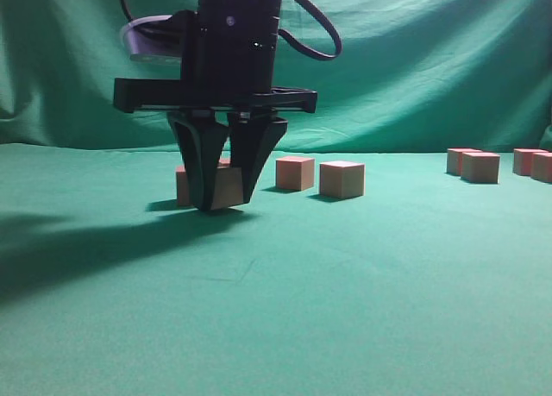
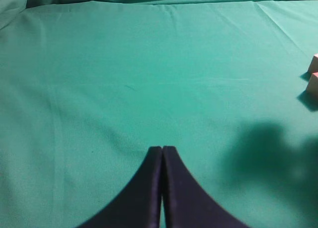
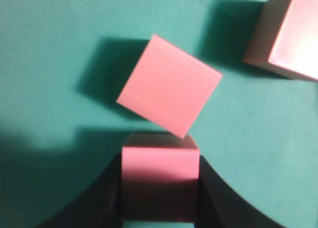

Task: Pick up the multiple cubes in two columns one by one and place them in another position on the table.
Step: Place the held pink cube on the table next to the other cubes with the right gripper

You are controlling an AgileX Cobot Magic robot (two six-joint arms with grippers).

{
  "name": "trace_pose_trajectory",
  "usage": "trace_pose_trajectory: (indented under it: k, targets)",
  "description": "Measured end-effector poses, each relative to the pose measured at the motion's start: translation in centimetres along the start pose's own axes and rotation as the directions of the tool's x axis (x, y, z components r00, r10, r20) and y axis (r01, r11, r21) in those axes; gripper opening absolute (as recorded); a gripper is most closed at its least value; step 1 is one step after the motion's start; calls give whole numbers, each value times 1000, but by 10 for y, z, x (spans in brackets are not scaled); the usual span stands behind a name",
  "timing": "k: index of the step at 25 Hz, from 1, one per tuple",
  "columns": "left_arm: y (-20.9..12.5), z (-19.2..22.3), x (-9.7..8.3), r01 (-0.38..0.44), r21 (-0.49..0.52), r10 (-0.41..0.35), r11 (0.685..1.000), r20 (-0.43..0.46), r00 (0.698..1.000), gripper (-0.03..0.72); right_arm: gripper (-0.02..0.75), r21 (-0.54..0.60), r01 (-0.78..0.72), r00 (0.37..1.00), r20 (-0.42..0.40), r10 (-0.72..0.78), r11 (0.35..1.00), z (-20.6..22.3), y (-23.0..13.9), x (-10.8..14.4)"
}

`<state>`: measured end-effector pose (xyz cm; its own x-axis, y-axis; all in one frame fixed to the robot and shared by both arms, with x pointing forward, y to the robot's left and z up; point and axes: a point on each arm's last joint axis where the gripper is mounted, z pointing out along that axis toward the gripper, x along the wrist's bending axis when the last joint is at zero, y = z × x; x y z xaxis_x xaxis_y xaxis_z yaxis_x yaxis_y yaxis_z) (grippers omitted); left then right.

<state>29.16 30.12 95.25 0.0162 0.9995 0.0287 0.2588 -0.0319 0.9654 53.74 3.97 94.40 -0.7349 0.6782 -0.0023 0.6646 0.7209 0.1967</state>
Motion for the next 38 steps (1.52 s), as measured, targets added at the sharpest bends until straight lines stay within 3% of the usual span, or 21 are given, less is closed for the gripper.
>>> trace_pose_trajectory:
  k: [21, 29, 35, 38]
  targets:
    - [0, 0, 0, 0, 0, 0, 1000, 0, 1000, 0, 277, 17, 1, 1000, -1, -1, 1000, 4, -1, 0]
    - [0, 0, 0, 0, 0, 0, 1000, 0, 1000, 0, 591, 23, 9, 1000, -3, -9, 1000, 4, 1, 0]
    - [0, 0, 0, 0, 0, 0, 1000, 0, 1000, 0, 605, 51, 15, 1000, 8, -15, 999, -27, 13, -1]
    - [0, 0, 0, 0, 0, 0, 1000, 0, 1000, 0, 605, -26, 34, 999, 19, -33, 999, -55, 29, -1]
